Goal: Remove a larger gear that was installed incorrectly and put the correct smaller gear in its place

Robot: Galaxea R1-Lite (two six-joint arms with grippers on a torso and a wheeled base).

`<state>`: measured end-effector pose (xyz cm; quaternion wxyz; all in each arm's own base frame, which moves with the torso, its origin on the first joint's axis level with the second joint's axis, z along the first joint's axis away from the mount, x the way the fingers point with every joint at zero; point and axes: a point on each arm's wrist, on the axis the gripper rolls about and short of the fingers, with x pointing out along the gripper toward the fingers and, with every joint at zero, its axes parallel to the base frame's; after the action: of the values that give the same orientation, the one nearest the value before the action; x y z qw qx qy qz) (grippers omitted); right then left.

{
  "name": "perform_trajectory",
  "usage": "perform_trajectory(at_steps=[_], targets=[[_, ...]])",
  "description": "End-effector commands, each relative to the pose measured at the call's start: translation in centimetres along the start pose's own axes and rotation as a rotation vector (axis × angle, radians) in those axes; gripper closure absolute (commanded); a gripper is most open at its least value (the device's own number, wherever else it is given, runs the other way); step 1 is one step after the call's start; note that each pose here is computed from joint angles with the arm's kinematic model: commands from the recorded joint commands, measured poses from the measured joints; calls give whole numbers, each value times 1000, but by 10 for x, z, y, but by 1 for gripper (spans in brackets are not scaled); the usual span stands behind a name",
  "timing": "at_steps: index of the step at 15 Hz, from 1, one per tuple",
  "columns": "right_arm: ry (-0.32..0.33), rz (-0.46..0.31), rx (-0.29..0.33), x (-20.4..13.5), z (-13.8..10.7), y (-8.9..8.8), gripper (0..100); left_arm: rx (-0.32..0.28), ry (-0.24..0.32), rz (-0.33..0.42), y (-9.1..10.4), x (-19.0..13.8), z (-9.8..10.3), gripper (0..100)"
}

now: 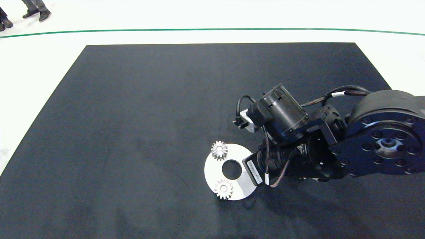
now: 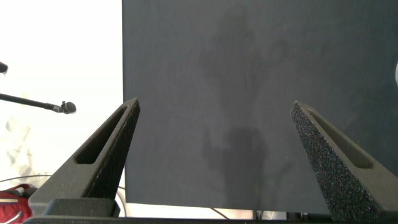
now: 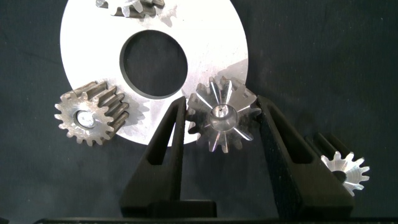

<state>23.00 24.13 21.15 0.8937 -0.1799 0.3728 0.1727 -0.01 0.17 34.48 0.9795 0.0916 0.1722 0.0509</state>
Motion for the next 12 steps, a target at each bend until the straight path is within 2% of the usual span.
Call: perform_trajectory(at_steps=[1, 2, 3, 9, 12], targets=[[-6, -2, 4, 4, -2, 1, 75, 1, 4, 1, 0, 0, -1, 0], [-13, 0, 4, 5, -3, 2, 75, 1, 5, 1, 0, 0, -1, 0], [-22, 1, 5, 3, -3, 1, 0, 1, 5, 1, 0, 0, -1, 0], [-54, 6, 18, -11, -3, -5, 0, 1, 5, 1, 0, 0, -1, 0], [-163, -41, 42, -67, -18, -22, 0, 1, -6, -3, 0, 0, 1, 0]])
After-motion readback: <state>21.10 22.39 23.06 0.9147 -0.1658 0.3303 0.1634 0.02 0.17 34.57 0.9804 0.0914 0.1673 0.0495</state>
